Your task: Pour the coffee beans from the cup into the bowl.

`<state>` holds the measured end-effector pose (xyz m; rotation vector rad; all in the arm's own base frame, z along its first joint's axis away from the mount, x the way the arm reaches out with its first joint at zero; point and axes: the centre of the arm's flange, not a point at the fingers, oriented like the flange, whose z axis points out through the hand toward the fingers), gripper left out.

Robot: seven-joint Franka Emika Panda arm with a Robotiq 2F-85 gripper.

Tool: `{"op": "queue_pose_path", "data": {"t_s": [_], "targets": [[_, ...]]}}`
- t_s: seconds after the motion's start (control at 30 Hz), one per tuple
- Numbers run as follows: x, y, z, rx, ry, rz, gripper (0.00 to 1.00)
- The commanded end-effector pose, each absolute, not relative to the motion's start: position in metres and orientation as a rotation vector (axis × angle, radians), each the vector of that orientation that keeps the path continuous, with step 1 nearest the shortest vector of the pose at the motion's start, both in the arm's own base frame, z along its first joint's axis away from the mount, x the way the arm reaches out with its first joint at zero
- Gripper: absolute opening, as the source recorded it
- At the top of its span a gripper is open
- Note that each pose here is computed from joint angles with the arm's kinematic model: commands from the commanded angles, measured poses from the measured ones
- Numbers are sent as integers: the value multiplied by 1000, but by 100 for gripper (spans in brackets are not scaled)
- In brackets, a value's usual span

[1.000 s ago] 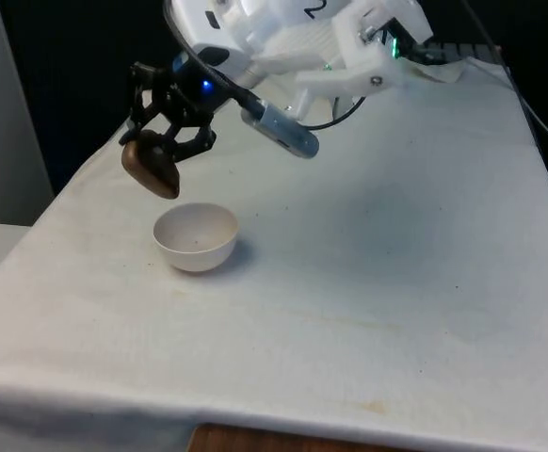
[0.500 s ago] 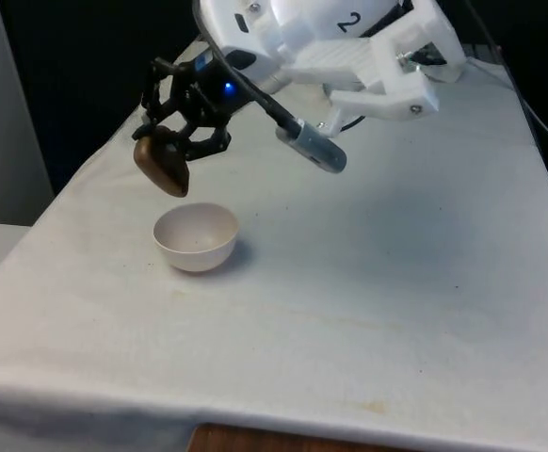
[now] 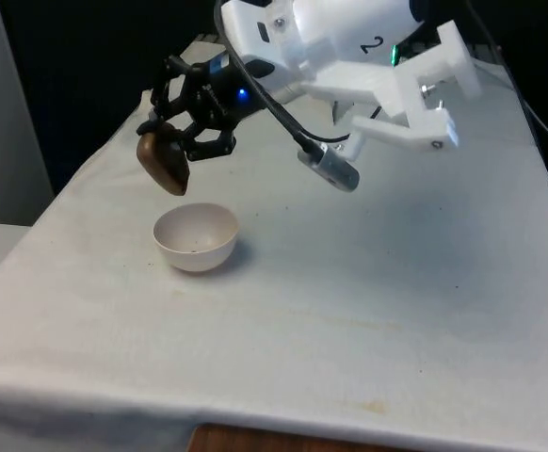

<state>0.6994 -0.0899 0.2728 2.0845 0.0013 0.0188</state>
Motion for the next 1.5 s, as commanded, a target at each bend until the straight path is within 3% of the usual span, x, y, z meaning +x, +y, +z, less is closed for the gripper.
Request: {"op": "queue_pose_path", "data": {"t_s": [0.0,1.47], "targets": [[700,-88,271,2070,1,15,2],[696,-40,264,1801,-43,6,2]]}}
